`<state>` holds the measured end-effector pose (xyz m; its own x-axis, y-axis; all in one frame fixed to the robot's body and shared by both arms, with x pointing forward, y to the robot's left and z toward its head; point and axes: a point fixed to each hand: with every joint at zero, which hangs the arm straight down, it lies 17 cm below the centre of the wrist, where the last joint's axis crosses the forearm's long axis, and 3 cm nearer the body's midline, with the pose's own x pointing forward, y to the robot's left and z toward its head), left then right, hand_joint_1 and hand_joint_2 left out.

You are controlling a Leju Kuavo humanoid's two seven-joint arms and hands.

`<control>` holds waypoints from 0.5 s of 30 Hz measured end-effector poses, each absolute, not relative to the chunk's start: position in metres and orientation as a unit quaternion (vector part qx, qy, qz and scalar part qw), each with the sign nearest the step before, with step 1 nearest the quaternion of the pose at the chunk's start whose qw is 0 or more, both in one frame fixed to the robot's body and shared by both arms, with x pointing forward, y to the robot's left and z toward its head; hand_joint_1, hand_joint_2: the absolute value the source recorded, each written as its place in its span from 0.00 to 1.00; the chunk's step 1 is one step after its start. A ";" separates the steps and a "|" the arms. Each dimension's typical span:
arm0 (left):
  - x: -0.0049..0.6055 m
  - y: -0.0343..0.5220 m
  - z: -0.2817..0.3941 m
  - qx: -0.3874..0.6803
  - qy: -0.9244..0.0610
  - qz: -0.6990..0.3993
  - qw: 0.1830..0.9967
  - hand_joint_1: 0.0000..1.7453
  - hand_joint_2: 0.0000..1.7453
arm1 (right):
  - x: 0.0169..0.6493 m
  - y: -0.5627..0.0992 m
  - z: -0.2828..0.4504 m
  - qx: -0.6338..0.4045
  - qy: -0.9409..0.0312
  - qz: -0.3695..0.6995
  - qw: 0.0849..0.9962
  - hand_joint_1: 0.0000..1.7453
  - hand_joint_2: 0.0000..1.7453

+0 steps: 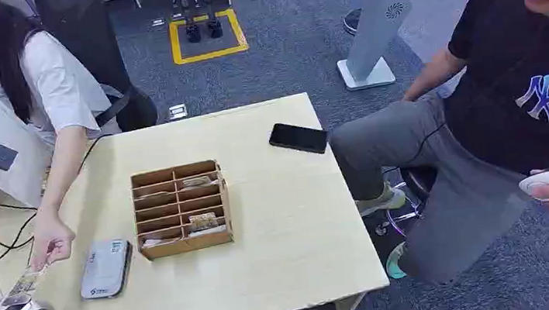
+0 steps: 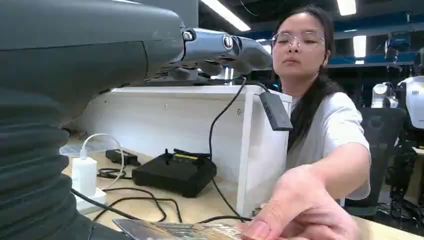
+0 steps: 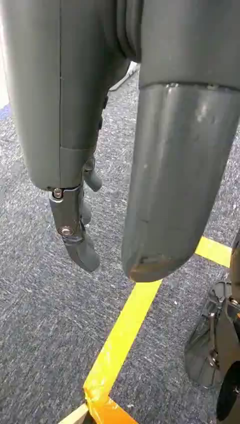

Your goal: Pass the card to the sensor for recognition and then transmit it.

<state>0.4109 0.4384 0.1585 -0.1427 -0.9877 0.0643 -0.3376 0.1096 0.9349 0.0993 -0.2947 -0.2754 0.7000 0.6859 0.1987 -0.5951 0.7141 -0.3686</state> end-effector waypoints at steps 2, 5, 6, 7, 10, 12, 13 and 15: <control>0.411 0.438 0.158 0.524 -0.633 -0.414 0.393 0.99 1.00 | 0.099 -0.295 -0.275 -0.139 -0.163 0.351 0.911 0.00 0.00; 0.412 0.440 0.155 0.512 -0.635 -0.408 0.409 1.00 1.00 | 0.099 -0.295 -0.275 -0.140 -0.163 0.352 0.911 0.00 0.00; 0.412 0.440 0.153 0.507 -0.636 -0.407 0.415 1.00 1.00 | 0.100 -0.295 -0.275 -0.140 -0.163 0.352 0.911 0.00 0.00; 0.412 0.440 0.153 0.506 -0.637 -0.406 0.417 1.00 1.00 | 0.099 -0.295 -0.275 -0.140 -0.163 0.352 0.911 0.00 0.00; 0.412 0.440 0.153 0.504 -0.637 -0.406 0.418 1.00 1.00 | 0.100 -0.295 -0.275 -0.140 -0.163 0.352 0.911 0.00 0.00; 0.412 0.440 0.153 0.504 -0.638 -0.403 0.420 1.00 1.00 | 0.100 -0.295 -0.275 -0.140 -0.164 0.353 0.911 0.00 0.00; 0.412 0.440 0.153 0.502 -0.639 -0.402 0.421 1.00 1.00 | 0.100 -0.295 -0.275 -0.140 -0.164 0.353 0.911 0.00 0.00; 0.413 0.439 0.152 0.496 -0.643 -0.396 0.428 1.00 1.00 | 0.100 -0.295 -0.275 -0.140 -0.164 0.353 0.910 0.00 0.00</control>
<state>0.4129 0.4389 0.1517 -0.1412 -0.9774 0.1576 -0.2985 0.1938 0.9345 0.0997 -0.2947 -0.2753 0.6972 0.6886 0.1995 -0.5969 0.7116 -0.3706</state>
